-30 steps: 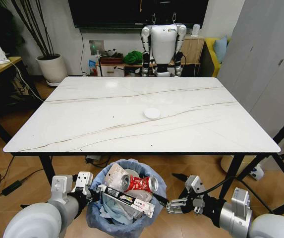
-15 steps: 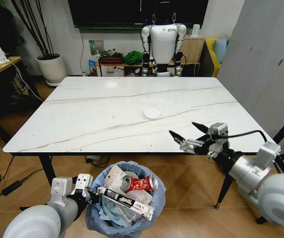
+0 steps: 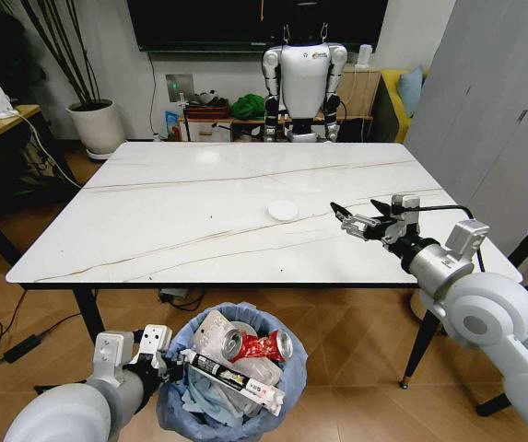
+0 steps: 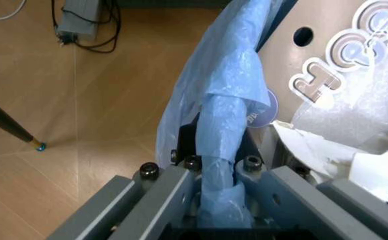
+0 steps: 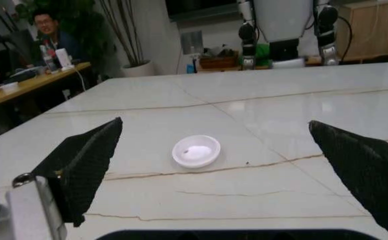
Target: Pick up the trash bin and place the trash from the table into it.
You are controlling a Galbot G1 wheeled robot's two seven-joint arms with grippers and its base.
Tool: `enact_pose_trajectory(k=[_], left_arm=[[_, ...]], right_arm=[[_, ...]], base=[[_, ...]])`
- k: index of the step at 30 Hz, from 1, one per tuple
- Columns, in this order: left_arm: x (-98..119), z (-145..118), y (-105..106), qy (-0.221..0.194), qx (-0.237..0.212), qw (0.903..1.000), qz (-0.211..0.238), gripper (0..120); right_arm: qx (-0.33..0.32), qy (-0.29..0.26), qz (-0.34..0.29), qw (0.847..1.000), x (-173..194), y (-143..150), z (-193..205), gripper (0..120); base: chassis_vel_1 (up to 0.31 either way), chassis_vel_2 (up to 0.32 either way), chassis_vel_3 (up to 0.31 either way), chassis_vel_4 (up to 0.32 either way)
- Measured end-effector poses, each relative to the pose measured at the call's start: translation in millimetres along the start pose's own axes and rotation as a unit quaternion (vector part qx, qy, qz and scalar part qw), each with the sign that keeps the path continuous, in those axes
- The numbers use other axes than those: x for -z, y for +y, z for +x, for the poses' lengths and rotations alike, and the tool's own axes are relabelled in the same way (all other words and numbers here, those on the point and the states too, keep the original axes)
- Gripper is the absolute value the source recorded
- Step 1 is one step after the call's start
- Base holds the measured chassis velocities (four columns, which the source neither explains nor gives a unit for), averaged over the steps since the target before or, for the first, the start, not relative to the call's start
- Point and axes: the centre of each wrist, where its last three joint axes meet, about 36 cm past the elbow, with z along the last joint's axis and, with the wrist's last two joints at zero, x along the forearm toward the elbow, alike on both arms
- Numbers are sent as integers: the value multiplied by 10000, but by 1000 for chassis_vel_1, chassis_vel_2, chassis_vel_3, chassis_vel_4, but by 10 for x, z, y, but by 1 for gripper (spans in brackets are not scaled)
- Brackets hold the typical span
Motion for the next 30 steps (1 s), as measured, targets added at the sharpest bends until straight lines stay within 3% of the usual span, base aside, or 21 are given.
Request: enact_pose_trajectory(k=[10,19,30], left_arm=[[-42,-7,-7,73,3,10000,30,0],[-48,-9,-12,83,-53,9999,-62,0],[-43,-6,-5,34,-22,9999,-118,0]], right_arm=[[-265,199,-115,9994,98,-7,-355,100],[-677,540,-187,9961,271,-288,-986,100],[-841,1310,-152,9877,123,39,-1810,100]], base=[[0,0,0,0],[0,0,0,0],[0,0,0,0]])
